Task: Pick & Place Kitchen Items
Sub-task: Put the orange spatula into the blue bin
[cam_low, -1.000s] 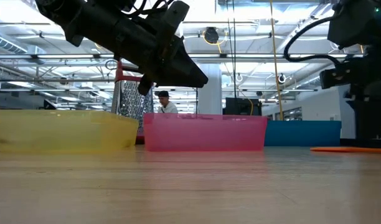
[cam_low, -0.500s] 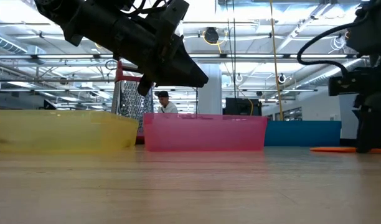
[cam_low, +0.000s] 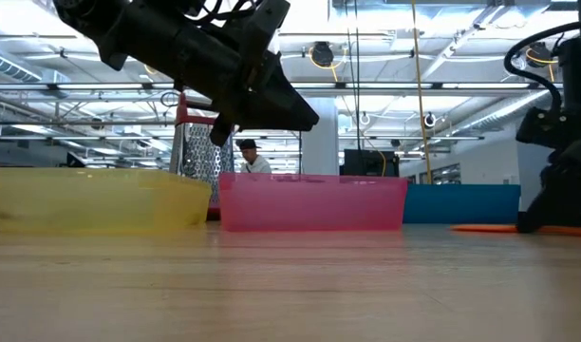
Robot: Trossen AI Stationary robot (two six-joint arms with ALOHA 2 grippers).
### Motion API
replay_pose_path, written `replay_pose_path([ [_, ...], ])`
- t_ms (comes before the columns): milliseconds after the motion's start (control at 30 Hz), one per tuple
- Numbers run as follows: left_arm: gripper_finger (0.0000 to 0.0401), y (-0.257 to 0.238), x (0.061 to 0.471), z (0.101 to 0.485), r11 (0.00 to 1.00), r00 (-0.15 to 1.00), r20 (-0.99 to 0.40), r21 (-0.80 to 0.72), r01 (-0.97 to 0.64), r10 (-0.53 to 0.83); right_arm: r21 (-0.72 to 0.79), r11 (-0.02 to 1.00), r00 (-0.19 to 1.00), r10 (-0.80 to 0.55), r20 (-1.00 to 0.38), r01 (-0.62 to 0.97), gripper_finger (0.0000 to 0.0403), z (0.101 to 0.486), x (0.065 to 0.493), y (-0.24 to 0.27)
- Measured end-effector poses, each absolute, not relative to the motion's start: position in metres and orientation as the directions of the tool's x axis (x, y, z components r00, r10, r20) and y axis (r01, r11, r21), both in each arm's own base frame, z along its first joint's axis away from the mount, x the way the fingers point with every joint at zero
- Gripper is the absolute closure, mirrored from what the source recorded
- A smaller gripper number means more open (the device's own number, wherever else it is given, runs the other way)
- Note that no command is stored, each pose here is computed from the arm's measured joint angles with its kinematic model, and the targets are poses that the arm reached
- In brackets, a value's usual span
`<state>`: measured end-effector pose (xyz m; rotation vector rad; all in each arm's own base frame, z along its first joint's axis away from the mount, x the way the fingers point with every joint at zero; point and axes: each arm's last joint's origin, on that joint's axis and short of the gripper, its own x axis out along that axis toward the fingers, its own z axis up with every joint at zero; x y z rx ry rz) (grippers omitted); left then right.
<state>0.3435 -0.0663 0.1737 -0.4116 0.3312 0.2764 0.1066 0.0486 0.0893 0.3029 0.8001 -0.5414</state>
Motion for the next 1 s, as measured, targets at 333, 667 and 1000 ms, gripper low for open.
replay_pose_path([
  [333, 0.0345, -0.066, 0.344, 0.174, 0.879, 0.911, -0.364, -0.347, -0.327, 0.195, 0.144, 0.874, 0.724, -0.279, -0.631, 0.463, 0.0402, 0.099, 0.119, 0.062],
  [667, 0.0345, -0.068, 0.347, 0.182, 0.873, 0.944, -0.284, -0.402, -0.276, 0.168, 0.047, 0.932, 0.699, -0.235, -0.675, 0.359, 0.0402, 0.095, 0.119, 0.064],
  [1000, 0.0345, -0.070, 0.350, 0.194, 0.956, 0.983, -0.171, -0.271, -0.111, 0.066, -0.019, 0.975, 0.828, -0.198, -0.524, 0.221, 0.0340, 0.113, 0.131, 0.072],
])
